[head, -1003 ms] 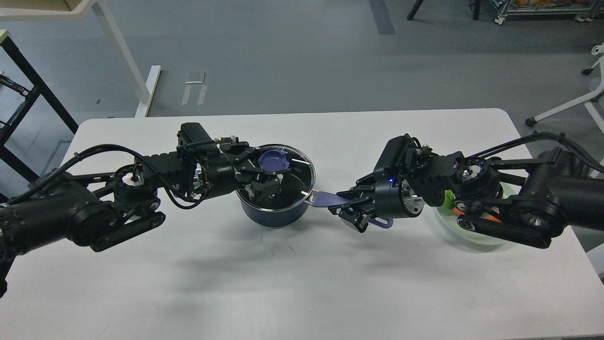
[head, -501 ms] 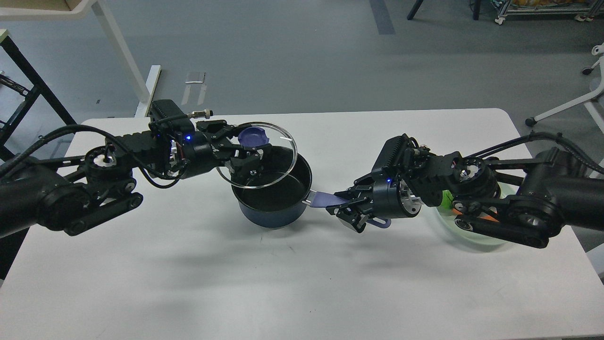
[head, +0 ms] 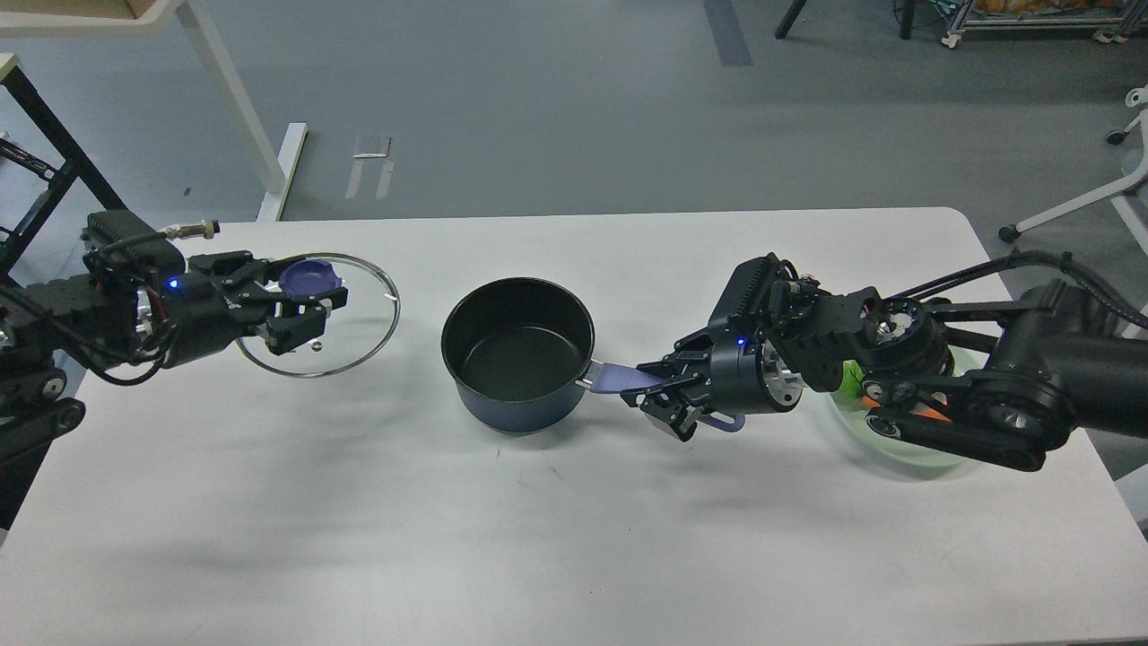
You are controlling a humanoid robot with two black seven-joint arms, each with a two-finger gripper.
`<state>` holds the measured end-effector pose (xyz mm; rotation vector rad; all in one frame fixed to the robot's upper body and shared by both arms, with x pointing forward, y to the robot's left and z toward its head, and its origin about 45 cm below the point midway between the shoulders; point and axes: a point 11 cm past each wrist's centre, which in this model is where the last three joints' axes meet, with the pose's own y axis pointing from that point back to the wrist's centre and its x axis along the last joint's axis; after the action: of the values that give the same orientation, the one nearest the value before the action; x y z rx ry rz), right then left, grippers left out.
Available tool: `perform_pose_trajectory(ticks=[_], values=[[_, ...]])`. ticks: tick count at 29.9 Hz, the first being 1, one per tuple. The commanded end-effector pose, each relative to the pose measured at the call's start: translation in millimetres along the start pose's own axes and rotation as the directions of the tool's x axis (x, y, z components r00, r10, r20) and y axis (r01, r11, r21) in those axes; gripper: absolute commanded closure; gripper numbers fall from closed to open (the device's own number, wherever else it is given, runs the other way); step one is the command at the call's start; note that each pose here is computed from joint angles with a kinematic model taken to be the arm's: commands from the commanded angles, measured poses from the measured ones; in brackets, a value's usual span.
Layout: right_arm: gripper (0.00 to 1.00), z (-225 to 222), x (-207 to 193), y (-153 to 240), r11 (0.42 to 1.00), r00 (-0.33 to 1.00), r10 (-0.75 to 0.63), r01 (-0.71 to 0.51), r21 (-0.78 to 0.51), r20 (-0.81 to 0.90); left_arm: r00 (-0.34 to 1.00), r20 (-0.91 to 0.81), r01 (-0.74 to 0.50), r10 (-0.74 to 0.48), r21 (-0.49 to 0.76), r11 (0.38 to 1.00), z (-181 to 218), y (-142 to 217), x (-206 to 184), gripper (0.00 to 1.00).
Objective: Open pot lid
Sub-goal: 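Lower the lid onto the table beside the pot and release it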
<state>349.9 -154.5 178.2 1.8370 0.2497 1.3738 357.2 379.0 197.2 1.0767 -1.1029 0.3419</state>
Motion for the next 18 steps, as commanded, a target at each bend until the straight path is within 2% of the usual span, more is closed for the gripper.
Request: perform_pose_trajectory(ticks=[1,7,18], values=[[0.72,0,-1,1,1.000,1.000,-0.003,0.003,-0.002,0.000,0.998,-0.059,0.020,-0.019,0.029,0.999,-4,4,-19,0.48],[0.72,2,1,2,1.000,1.000,0.000,0.000,-0.005,-0.003,0.997,-0.066,0.032,-0.027,0.081,0.996,-18,5,-41,0.47],[0.71,0,0,1,1.000,1.000,-0.001,0.001,-0.001,-0.002,0.995,-0.073,0.072,-0.066,0.079,0.994,-15,-4,-61,0.43]])
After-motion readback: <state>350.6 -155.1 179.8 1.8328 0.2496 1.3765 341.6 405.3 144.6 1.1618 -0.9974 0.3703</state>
